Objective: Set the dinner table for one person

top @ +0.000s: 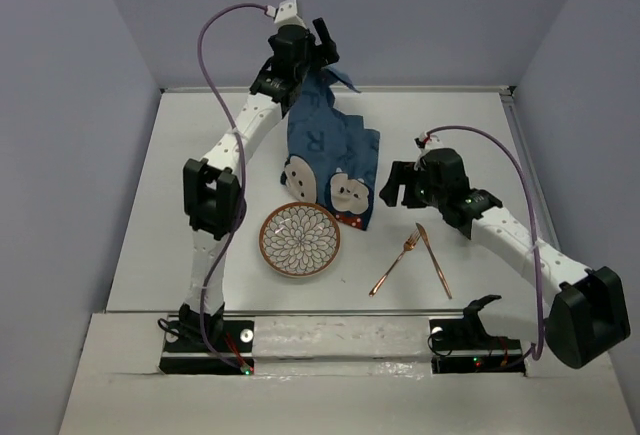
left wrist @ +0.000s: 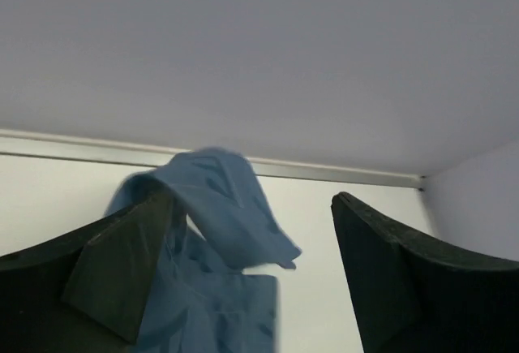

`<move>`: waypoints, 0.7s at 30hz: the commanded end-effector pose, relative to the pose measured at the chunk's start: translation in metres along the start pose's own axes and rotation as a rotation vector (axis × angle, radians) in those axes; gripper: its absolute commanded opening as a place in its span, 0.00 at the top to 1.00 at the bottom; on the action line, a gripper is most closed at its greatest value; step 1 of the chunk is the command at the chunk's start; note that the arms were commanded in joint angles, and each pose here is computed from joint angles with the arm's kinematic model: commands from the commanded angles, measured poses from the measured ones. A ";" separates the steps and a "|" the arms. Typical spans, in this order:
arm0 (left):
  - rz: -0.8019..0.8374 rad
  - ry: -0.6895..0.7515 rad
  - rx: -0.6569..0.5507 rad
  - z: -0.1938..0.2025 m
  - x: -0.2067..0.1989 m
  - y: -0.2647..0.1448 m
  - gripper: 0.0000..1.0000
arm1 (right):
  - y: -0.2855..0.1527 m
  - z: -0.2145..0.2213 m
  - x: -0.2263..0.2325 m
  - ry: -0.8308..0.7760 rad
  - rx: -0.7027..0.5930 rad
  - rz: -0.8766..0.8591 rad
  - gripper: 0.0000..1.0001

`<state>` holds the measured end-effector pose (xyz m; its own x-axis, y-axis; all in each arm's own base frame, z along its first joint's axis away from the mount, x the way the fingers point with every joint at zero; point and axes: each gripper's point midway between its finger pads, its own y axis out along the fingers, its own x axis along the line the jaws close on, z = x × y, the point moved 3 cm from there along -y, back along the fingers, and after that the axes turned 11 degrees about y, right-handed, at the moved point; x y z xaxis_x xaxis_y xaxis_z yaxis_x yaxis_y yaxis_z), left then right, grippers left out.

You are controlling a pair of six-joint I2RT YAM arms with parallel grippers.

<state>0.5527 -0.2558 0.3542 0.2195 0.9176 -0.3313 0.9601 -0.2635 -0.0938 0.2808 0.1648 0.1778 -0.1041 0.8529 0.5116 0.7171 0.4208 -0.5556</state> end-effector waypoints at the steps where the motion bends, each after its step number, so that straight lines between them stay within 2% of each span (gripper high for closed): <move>1: -0.137 0.127 0.033 -0.005 0.027 0.009 0.01 | 0.023 0.003 -0.010 -0.018 0.003 0.052 0.20; 5: -0.185 0.174 0.015 -0.019 0.039 -0.019 0.01 | 0.042 0.016 -0.005 0.000 0.061 0.013 0.21; 7: -0.232 0.186 -0.031 -0.029 0.051 -0.032 0.01 | 0.049 0.027 0.006 -0.005 0.081 -0.013 0.27; 10: -0.282 0.147 -0.046 -0.026 0.091 -0.058 0.03 | 0.060 0.042 0.012 -0.022 0.107 0.003 0.30; 12: -0.319 0.050 0.000 -0.005 0.133 -0.071 0.06 | 0.066 0.053 0.021 -0.038 0.123 0.007 0.32; 13: -0.303 0.024 0.025 0.005 0.142 -0.075 0.07 | 0.071 0.059 0.020 -0.038 0.141 0.021 0.32; 16: -0.363 -0.035 0.154 0.071 0.178 -0.099 0.11 | 0.078 0.065 0.021 -0.058 0.125 0.069 0.32; 20: -0.325 -0.137 0.203 0.114 0.181 -0.117 0.13 | 0.082 0.067 0.019 -0.051 0.117 0.100 0.28; 21: -0.327 -0.158 0.228 0.137 0.187 -0.125 0.13 | 0.082 0.070 0.021 -0.055 0.121 0.094 0.27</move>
<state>0.4749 -0.0625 0.2246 -0.1929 0.9436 -0.2690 0.9260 0.0844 -0.3679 0.2673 0.2298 0.0753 -0.0981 0.9130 0.3960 0.5421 0.3827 -0.7481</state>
